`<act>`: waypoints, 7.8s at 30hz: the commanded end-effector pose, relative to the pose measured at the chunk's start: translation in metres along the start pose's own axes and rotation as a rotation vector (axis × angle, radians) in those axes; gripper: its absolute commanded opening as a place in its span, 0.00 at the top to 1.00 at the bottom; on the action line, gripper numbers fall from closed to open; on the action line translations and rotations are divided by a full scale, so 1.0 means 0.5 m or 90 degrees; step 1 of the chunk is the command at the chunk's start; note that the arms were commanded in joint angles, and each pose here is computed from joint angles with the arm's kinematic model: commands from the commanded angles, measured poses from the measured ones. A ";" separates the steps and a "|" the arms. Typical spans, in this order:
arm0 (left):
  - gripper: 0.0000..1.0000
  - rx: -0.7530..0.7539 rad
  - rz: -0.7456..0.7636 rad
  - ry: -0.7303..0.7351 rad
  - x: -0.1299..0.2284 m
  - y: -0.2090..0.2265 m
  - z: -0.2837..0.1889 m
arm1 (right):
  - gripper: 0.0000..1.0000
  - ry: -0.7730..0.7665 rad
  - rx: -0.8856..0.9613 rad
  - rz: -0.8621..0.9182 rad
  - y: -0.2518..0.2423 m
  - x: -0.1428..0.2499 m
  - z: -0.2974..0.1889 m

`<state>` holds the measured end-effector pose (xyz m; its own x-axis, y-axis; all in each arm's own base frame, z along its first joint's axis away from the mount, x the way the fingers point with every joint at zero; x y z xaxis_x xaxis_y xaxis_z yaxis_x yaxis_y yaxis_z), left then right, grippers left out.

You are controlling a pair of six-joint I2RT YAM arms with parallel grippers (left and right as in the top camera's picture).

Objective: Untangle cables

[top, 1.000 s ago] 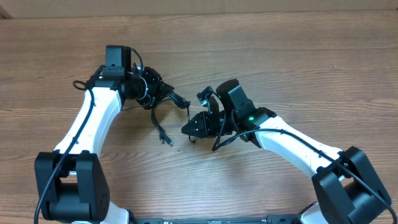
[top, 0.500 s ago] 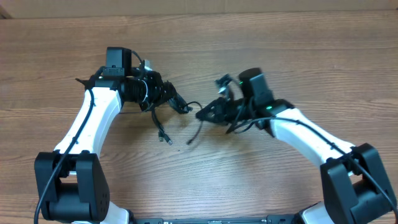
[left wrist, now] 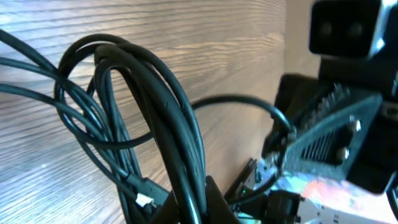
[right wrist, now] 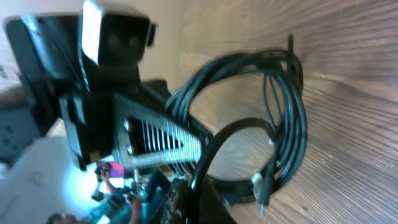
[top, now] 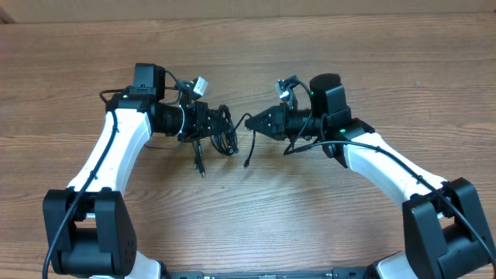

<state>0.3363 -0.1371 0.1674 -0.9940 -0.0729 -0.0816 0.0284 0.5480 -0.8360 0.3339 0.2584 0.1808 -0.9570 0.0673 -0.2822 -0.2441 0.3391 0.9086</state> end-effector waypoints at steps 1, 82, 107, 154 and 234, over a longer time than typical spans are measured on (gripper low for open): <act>0.96 0.084 0.056 0.012 0.005 -0.052 -0.009 | 0.96 -0.052 0.020 0.082 0.001 -0.029 -0.009; 0.88 -0.597 -0.057 -0.119 0.008 0.041 0.057 | 0.35 0.128 0.089 0.039 -0.136 0.114 -0.164; 0.59 -0.526 -0.118 -0.025 0.080 0.139 0.110 | 0.26 0.083 0.309 -0.048 -0.148 0.107 -0.016; 0.60 -0.304 -0.210 -0.027 0.074 0.150 0.160 | 0.96 0.023 0.221 0.056 -0.097 0.075 0.015; 0.81 -0.176 -0.212 -0.026 0.061 0.226 0.018 | 0.96 0.089 0.571 -0.303 -0.236 0.063 -0.083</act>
<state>0.3138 -0.1053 0.0851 -0.9374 -0.2794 0.2079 -0.3318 0.5355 -0.7766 0.3113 0.1977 0.0747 -0.8450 -0.3282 -0.4223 -0.4635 0.8432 0.2723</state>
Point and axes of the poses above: each gripper's point midway between its finger pads, its own z axis out along the fingers, its own y axis along the line the jaws close on, x = y × z, the point moved 3 cm from there along -z, back along the fingers, and after that the axes turned 5 degrees about -z, right-handed, at the moved point
